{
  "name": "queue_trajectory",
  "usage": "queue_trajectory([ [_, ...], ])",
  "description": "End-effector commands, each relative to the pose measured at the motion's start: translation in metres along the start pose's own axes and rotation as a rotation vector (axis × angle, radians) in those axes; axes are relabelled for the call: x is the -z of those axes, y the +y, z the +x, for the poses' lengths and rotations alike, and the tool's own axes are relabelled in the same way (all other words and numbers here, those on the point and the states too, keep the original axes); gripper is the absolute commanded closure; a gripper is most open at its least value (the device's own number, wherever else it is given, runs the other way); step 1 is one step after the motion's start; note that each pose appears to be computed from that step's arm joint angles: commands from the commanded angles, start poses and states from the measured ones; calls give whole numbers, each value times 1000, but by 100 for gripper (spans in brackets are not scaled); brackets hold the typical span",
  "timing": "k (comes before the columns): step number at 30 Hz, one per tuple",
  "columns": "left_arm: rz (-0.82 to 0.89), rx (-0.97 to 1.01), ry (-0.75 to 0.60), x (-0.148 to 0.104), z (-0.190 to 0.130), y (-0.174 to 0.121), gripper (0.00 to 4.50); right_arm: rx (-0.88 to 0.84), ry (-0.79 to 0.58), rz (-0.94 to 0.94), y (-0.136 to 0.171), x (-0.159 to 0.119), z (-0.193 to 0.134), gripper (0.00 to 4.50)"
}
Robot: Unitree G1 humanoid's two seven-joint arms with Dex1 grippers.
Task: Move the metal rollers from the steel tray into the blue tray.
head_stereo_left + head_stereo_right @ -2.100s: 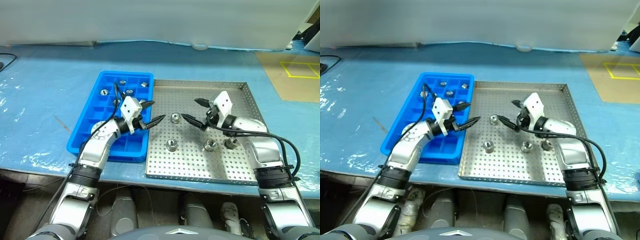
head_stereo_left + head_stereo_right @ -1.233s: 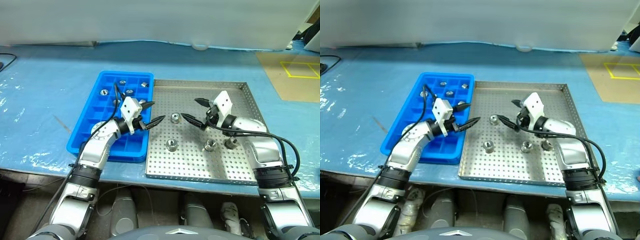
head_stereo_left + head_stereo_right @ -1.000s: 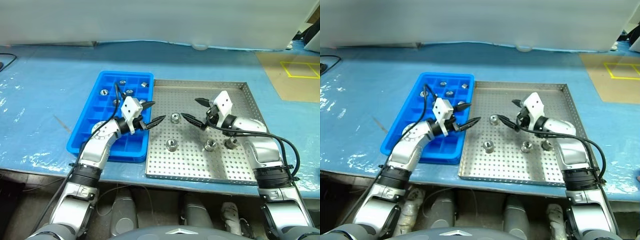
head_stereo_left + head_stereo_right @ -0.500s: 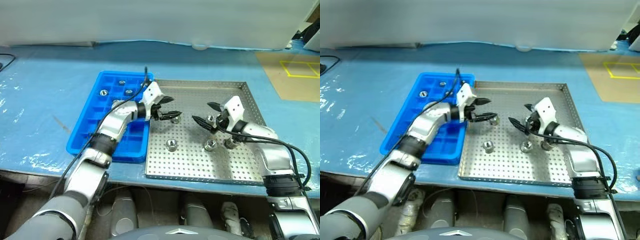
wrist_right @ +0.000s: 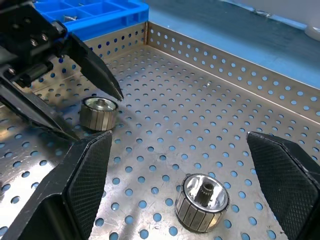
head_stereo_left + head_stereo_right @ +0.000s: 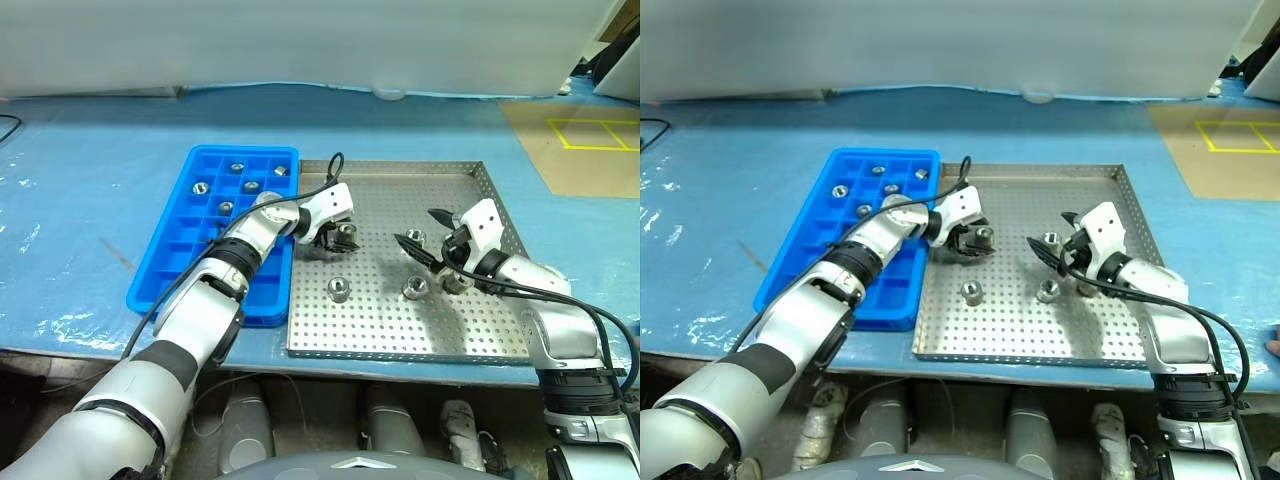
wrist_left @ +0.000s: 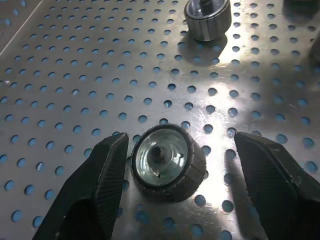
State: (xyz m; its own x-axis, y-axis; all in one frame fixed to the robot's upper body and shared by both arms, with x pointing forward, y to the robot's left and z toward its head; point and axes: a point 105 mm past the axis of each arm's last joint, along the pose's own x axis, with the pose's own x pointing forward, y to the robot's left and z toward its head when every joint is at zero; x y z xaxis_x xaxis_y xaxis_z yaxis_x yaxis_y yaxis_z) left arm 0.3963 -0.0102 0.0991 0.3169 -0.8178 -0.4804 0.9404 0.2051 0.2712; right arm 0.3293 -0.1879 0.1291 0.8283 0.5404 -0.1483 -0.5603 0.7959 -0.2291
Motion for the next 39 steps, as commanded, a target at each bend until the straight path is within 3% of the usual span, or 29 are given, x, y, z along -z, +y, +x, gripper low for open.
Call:
queue_trajectory([
  [1, 26, -44, 16, 0, 0, 6, 155, 19, -57, -17, -2, -15, -2, 0],
  [5, -1, -44, -15, -2, 3, 3, 267, 17, -61, -24, -2, -16, 2, 0],
  [7, -55, -89, -68, -7, 2, 9, 267, 13, -65, -25, -2, -17, 5, 0],
  [9, -190, -135, -215, -26, -5, 19, 267, -8, -65, -27, 1, -17, 9, 0],
  [13, -306, -290, -459, -57, -41, 45, 267, -65, -79, -28, 8, -19, 24, 0],
  [17, -330, -725, -586, -60, -106, 76, 267, -128, -102, -37, 14, -26, 45, 0],
  [24, -312, -1272, -447, -14, -187, 73, 267, -225, -124, -40, 26, -31, 70, 0],
  [31, -341, -1462, -250, 26, -213, 56, 267, -278, -125, -49, 36, -29, 81, 0],
  [39, -511, -1553, -81, 73, -223, 31, 267, -277, -101, -52, 34, -20, 76, 0],
])
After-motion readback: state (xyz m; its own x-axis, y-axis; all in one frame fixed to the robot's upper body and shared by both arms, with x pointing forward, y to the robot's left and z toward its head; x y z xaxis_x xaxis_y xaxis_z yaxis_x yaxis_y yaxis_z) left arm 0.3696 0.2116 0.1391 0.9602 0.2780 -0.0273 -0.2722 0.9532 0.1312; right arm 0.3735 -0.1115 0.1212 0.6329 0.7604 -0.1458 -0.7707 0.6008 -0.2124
